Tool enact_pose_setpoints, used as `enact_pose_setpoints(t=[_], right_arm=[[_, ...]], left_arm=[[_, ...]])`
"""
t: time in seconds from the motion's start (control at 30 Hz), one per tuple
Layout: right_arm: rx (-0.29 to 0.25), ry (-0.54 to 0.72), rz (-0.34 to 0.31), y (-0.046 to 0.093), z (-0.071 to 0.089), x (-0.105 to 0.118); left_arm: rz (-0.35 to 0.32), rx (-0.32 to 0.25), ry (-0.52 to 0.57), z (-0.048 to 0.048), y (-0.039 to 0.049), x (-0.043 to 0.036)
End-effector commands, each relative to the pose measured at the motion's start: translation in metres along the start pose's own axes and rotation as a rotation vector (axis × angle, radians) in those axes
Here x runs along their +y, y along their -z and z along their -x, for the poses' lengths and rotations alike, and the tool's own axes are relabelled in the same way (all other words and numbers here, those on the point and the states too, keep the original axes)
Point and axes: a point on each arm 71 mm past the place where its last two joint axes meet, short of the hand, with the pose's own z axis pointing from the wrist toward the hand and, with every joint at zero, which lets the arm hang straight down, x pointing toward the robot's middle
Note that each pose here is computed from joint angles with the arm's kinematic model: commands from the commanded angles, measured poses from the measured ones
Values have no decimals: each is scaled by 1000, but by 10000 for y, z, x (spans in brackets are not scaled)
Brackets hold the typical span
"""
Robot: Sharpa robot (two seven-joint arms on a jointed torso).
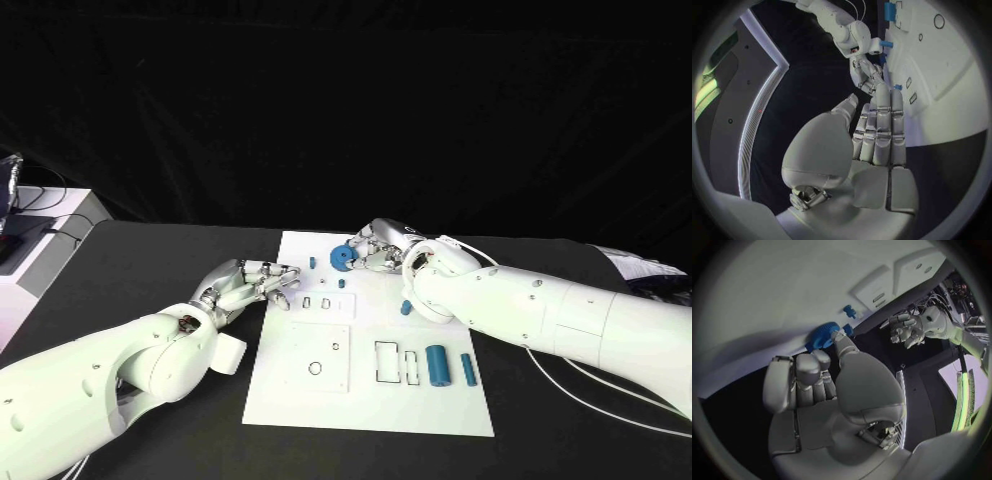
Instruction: Assemble the parts on the task board
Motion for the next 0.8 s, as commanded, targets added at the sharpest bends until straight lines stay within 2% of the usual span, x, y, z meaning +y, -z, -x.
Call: enact_pose_setpoints(t=[0.03, 0.6, 0.8], right_arm=[[38, 11, 5, 23, -75, 15], [29, 35, -16, 65, -33, -86], [-37, 24, -1, 103, 34, -109]], left_arm=[[-8, 15, 3, -21, -5, -11], [-7, 13, 1, -8, -2, -8], [-7, 13, 2, -9, -5, -7]])
